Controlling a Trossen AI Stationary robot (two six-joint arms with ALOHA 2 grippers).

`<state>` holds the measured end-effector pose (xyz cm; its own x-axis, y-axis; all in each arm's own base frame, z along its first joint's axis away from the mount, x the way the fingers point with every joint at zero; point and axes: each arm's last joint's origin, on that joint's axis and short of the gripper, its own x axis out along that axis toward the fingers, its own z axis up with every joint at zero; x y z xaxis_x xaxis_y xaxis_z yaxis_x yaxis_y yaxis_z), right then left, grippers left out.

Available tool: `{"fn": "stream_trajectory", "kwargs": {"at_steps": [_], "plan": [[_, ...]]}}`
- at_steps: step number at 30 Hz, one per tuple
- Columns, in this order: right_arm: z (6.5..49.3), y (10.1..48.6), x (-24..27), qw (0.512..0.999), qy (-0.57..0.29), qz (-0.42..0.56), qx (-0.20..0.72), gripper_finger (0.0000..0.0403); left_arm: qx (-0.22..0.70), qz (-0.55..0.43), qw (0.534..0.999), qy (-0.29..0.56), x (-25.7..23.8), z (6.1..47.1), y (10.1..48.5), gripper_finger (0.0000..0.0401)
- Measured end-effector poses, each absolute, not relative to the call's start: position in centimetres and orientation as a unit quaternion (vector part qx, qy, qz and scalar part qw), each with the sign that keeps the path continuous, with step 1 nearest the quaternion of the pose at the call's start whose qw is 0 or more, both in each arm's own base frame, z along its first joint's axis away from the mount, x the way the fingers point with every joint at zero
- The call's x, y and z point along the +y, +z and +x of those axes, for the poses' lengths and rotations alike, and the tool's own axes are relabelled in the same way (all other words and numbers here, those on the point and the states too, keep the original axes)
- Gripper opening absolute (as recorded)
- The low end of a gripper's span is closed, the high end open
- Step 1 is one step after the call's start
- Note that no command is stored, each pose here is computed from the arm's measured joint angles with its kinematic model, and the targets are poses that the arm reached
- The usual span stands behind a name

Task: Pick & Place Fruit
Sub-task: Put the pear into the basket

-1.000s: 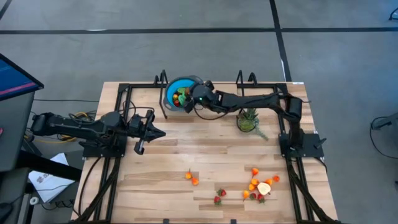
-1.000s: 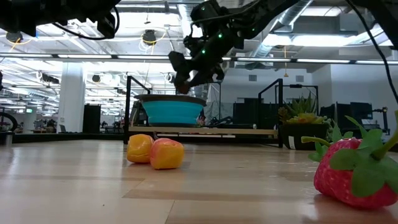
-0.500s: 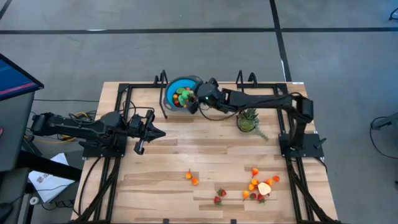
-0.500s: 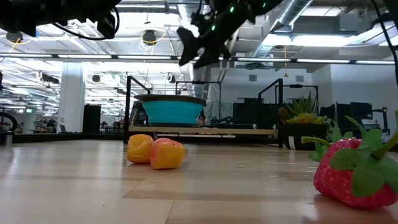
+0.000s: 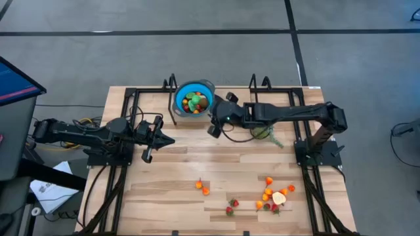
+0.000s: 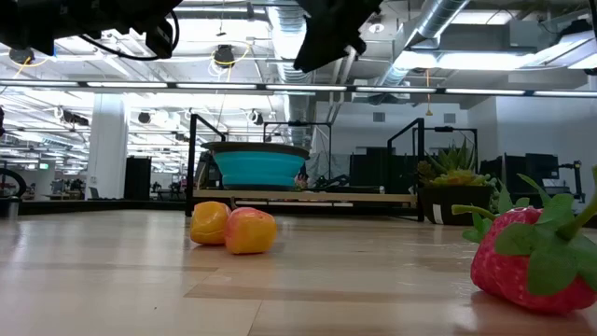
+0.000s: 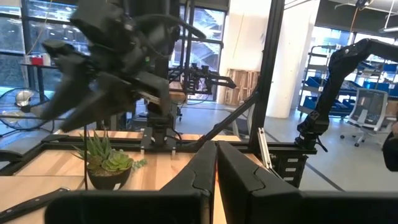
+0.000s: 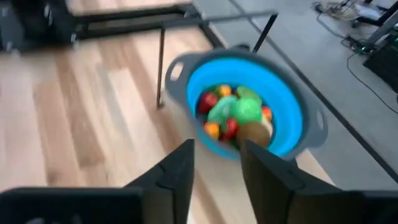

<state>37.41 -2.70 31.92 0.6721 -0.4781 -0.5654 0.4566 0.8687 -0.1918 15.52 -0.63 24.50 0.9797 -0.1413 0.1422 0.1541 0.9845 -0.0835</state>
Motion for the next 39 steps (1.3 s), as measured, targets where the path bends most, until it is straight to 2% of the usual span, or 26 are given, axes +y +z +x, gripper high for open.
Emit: {"fn": "stream_trajectory", "kwargs": {"at_steps": [8,21,39], "plan": [[35.0,32.0,1.6,0.897,-0.217,-0.019,0.385,0.007,-0.068,-0.047,0.994,-0.074,-0.6,15.5,24.5,0.0008],[30.5,33.6,6.7,0.888,-0.2,0.043,0.412,0.0016,-0.068,-0.047,0.994,-0.074,-0.6,15.5,24.5,0.0008],[25.4,32.6,13.0,0.828,-0.259,0.164,0.469,0.0001,-0.064,-0.047,0.994,-0.074,-0.6,15.6,24.4,0.0008]]}}
